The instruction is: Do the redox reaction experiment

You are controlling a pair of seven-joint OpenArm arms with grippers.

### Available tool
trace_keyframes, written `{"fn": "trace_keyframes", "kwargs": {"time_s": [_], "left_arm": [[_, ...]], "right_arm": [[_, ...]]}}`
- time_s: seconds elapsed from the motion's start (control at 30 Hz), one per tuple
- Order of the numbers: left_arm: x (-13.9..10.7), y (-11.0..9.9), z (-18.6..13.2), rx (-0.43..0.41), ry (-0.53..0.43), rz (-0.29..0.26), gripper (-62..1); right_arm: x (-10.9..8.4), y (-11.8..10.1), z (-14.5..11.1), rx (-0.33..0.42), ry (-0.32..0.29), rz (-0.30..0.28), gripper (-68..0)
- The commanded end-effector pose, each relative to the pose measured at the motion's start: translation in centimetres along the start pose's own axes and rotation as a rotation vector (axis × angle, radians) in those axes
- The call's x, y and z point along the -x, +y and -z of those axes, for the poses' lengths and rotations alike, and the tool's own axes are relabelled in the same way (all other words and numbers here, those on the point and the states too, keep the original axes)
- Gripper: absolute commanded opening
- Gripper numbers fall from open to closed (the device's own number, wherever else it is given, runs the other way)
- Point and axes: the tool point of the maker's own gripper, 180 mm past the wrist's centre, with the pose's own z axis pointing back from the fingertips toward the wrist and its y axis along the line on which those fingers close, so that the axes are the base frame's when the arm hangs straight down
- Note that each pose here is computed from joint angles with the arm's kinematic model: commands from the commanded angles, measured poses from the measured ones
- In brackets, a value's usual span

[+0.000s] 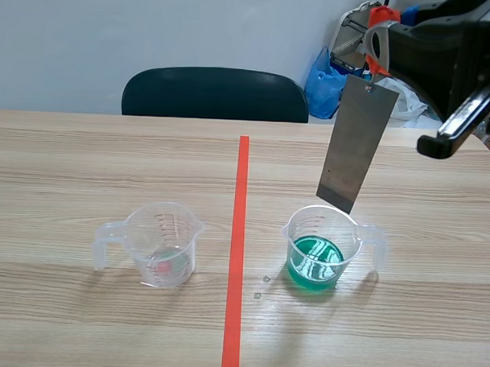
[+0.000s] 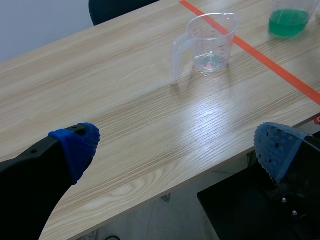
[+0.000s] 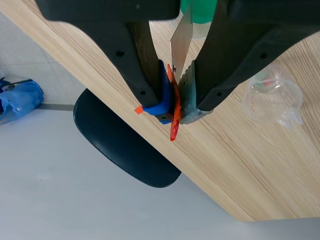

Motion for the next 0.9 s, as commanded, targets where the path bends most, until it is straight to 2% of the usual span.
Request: {"fn": "trace_keyframes", "kwargs": {"time_s": [0.0,0.53,0.87], "left_arm": [[-0.7,0.2,0.2,-0.005,-0.028,0.005,1.4],[-0.7,0.2,0.2,-0.006,-0.028,0.005,1.4],[-1.8,1.6,0.9,-0.005,-0.083,0.0,1.4]], "right_arm": [[-1.3,-0.1,0.0,0.001,-0.04,-0.017,-66.9],[-1.3,-0.1,0.0,0.001,-0.04,-0.017,-66.9],[-1.3,-0.1,0.0,0.001,-0.04,-0.017,-66.9]]}}
